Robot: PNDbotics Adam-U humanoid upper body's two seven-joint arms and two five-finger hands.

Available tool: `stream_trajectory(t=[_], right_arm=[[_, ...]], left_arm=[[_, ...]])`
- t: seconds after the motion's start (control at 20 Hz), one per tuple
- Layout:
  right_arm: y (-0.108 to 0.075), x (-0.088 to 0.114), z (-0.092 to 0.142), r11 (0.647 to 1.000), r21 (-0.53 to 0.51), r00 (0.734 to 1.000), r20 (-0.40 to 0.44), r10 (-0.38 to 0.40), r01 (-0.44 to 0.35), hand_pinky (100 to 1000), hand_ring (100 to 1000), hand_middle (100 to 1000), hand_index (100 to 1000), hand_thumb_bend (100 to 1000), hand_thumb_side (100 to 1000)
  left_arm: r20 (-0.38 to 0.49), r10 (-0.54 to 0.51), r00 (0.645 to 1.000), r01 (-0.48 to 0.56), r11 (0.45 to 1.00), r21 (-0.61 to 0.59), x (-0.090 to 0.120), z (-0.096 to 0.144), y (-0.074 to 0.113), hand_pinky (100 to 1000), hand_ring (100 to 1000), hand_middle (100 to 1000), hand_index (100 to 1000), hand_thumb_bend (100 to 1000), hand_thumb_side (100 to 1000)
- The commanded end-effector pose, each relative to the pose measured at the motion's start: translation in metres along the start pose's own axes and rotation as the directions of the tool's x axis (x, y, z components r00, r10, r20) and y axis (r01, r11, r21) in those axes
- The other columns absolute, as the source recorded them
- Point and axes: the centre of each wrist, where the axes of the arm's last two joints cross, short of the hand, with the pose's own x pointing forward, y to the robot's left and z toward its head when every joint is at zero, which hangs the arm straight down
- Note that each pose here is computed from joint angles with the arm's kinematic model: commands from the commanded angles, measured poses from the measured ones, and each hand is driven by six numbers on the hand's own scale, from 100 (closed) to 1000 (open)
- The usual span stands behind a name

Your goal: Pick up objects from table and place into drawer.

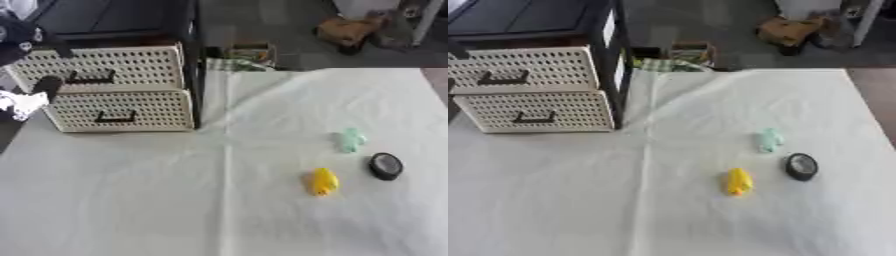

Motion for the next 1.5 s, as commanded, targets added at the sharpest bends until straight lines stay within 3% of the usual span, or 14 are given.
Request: stream_trajectory(t=[0.05,0.45,0.9,1.5], right_arm=[[-0.004,0.005,-0.008,1.0,0.012,0.999,0.042,0.014,-0.014,737,684,409,818,368,993],[-0.004,0.005,-0.009,1.0,0.014,0.999,0.043,0.011,-0.012,737,684,405,818,373,988],[-0.003,0.005,-0.009,1.0,0.013,0.999,0.041,0.01,-0.01,737,684,402,818,377,983],[-0.003,0.005,-0.008,1.0,0.013,0.999,0.044,0.011,-0.012,737,684,395,818,387,980]], left_arm=[[-0.038,-0.047,0.998,0.047,0.999,0.002,0.005,-0.001,0.009,100,100,100,813,105,408],[-0.074,-0.097,0.993,0.092,0.993,-0.069,0.007,-0.012,-0.004,100,100,100,899,105,408],[-0.104,-0.111,0.988,0.099,0.988,-0.119,-0.001,-0.017,-0.013,100,100,100,882,105,408],[-0.23,-0.058,0.972,0.027,0.99,-0.136,-0.022,-0.02,-0.021,100,100,100,838,105,408]])
